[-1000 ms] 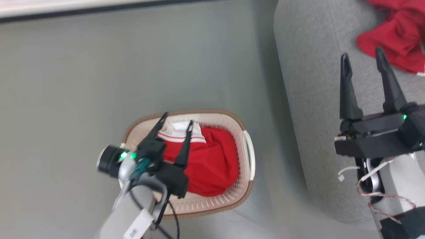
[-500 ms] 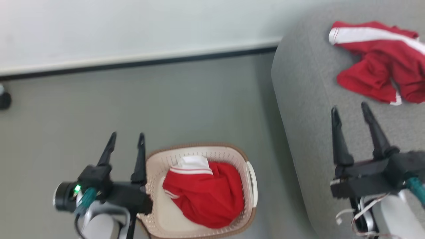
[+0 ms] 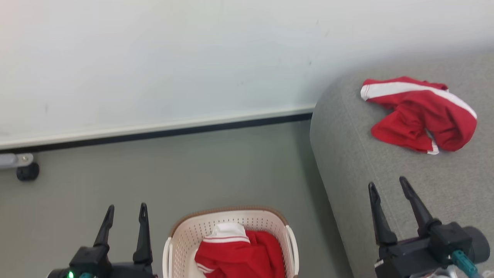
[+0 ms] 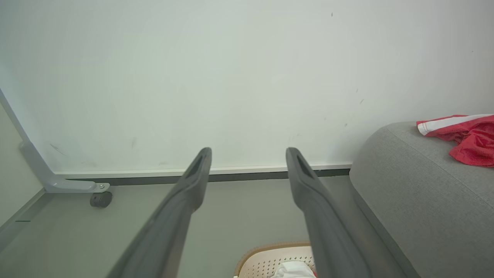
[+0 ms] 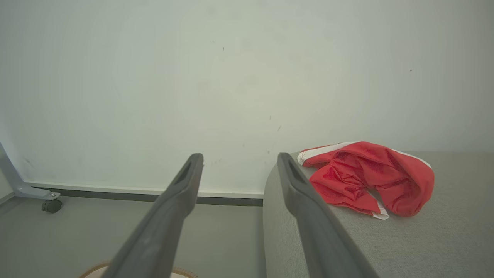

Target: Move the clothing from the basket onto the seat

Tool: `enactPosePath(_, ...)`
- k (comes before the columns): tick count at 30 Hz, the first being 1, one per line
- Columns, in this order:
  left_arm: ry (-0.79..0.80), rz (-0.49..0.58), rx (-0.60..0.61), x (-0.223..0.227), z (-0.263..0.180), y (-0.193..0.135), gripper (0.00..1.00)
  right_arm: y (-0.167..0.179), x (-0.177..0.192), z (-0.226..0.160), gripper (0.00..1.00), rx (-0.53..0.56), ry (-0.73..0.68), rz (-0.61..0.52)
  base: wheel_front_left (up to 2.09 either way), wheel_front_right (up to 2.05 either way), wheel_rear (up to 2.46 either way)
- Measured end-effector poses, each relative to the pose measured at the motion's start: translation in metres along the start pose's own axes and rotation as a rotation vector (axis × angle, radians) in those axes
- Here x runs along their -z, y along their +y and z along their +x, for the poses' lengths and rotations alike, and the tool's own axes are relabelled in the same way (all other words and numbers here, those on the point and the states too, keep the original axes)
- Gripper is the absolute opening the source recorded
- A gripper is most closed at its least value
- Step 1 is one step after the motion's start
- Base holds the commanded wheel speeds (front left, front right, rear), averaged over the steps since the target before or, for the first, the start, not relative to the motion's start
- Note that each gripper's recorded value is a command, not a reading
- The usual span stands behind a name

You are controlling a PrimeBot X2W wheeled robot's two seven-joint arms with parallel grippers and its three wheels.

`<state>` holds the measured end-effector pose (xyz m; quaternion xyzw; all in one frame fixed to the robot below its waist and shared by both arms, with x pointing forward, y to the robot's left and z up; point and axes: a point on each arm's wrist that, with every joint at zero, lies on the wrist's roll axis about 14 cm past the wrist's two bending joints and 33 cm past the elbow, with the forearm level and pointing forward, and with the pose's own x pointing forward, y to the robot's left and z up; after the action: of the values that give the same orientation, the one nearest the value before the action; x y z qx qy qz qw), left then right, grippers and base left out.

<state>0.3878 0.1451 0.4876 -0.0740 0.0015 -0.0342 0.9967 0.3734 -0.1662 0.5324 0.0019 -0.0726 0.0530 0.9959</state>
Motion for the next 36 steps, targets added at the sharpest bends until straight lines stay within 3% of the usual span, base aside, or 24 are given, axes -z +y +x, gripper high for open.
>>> enactPosePath(14, -0.091, -0.008, 0.035, -0.029, -0.035, -0.013, 1.0, -0.003, -0.028, -0.035, 1.0, 0.019, -0.078, 0.002, 0.0, 0.0, 0.0)
enactPosePath(36, -0.055, 0.009, 0.04, -0.023, -0.032, -0.015, 1.0, -0.007, -0.024, -0.025, 1.0, 0.026, -0.06, 0.015, 0.0, 0.0, 0.0)
